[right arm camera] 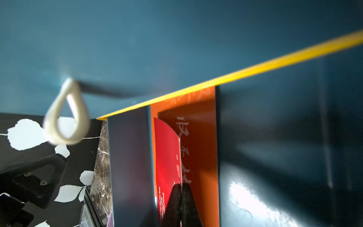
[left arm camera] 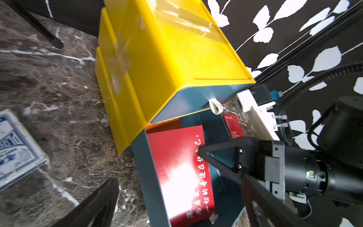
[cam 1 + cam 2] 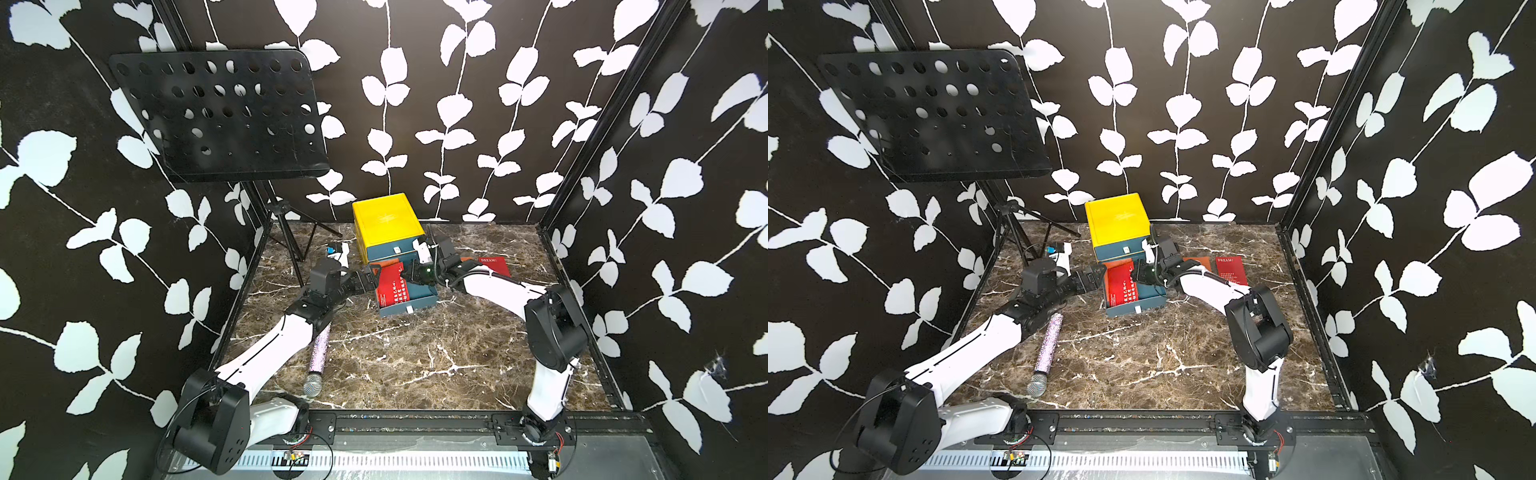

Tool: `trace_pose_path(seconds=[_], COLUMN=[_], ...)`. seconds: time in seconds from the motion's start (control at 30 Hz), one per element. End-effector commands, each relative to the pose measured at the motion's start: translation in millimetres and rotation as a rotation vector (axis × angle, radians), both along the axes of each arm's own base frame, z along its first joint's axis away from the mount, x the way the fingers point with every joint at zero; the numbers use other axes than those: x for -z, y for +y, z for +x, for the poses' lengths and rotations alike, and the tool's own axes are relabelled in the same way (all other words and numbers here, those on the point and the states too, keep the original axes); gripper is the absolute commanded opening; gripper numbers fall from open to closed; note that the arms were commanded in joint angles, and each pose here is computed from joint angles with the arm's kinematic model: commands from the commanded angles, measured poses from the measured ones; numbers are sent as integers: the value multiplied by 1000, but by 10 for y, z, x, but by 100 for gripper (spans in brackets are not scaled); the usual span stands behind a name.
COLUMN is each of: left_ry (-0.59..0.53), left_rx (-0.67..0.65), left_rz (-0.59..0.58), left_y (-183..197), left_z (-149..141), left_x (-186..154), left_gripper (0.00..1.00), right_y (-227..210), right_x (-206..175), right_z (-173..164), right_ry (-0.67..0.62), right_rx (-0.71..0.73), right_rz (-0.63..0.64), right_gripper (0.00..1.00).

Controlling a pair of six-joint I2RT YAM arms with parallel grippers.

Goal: Take the postcards out of the drawer
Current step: Pick up the postcard from the drawer.

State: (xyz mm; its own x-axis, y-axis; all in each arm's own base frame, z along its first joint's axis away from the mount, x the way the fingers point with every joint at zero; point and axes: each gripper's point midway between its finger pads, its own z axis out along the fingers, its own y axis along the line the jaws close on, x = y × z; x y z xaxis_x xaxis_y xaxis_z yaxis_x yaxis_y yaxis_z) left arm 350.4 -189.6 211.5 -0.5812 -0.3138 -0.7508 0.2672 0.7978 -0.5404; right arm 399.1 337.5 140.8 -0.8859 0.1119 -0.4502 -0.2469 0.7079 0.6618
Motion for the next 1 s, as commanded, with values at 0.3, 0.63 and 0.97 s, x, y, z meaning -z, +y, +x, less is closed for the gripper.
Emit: trace_pose_path(seconds=[0.3, 0.63, 0.97], left_ry=[76, 86, 94], left_rx=[24, 36, 42], left_rz=[20, 22, 18], left_y=[-6, -25, -35], left_z=[-90, -96, -110], left_x=[293, 328, 318], left_gripper=[99, 99, 99], right_y=[-95, -178, -413], right_x=[-344, -578, -755], right_z=[240, 155, -62], right_ry=[-4, -36, -67], right_rx=[161, 157, 155], right_rz=[262, 276, 233], right_gripper=[0, 0, 0])
